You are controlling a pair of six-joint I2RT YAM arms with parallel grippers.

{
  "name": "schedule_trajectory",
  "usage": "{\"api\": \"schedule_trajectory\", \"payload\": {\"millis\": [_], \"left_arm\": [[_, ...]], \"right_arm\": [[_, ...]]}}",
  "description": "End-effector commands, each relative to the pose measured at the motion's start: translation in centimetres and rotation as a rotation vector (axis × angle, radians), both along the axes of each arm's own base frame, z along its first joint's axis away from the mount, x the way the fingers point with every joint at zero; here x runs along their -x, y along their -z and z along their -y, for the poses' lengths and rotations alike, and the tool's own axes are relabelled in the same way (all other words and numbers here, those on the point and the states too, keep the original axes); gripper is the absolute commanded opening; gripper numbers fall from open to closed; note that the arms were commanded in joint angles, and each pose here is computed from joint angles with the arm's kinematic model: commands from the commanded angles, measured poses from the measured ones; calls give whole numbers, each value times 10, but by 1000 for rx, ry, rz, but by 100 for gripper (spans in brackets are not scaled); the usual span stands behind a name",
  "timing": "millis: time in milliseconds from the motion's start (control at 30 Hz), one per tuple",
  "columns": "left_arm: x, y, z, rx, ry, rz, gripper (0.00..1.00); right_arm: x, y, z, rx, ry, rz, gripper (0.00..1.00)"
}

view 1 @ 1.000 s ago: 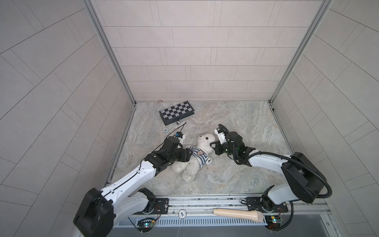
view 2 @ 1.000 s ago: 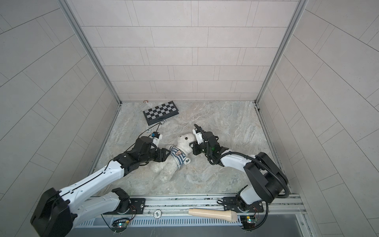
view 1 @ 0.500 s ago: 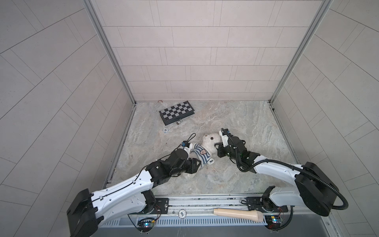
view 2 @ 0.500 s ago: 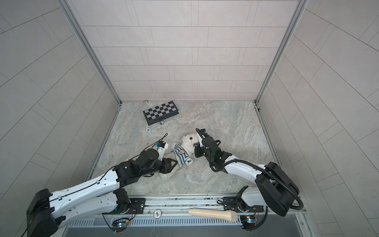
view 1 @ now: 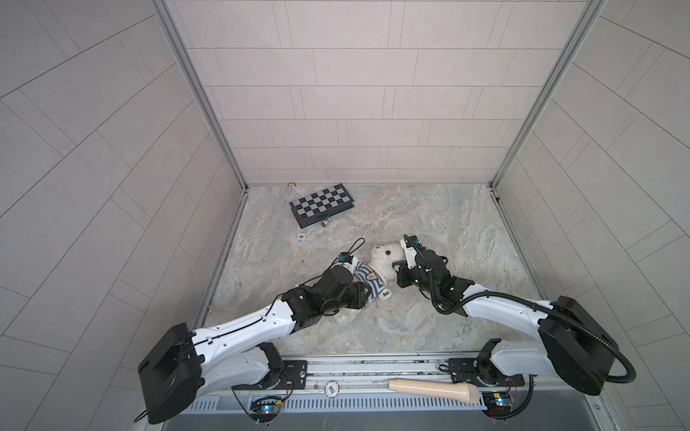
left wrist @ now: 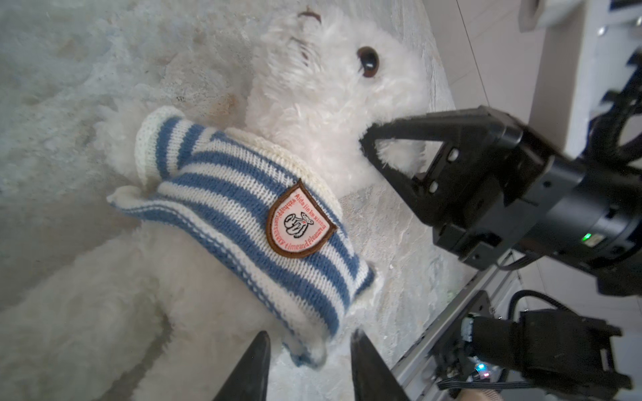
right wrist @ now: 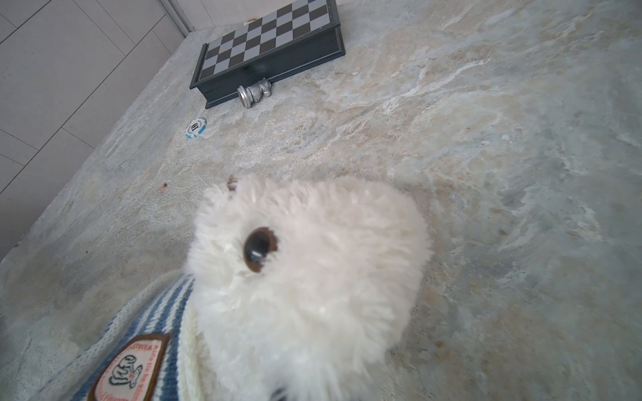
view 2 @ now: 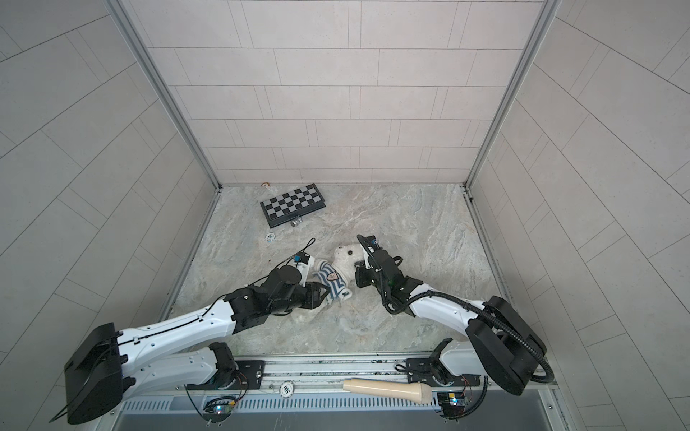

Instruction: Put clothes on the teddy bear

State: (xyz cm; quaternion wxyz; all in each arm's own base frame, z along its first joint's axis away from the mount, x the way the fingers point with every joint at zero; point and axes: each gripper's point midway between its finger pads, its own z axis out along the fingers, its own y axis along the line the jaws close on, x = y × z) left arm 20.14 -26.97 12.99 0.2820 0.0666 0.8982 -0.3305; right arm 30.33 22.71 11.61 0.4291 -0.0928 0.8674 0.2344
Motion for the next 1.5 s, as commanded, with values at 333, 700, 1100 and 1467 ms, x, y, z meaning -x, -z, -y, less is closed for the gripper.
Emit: {"api": "schedule_trajectory", "payload": {"millis": [333, 700, 1100, 1467], "left_arm": [[-20, -6, 6, -3, -83, 20, 12], [-20, 14, -36, -71, -157, 8, 0], [-30, 13, -72, -94, -193, 19, 0], [-32, 18, -100, -100, -202, -5, 0]], "right_arm": [[3, -9, 4, -15, 16, 36, 0], [7, 4, 14, 97, 3, 36, 0], [5, 20, 29, 237, 6, 40, 0], [0, 27, 39, 281, 16, 27, 0]]}}
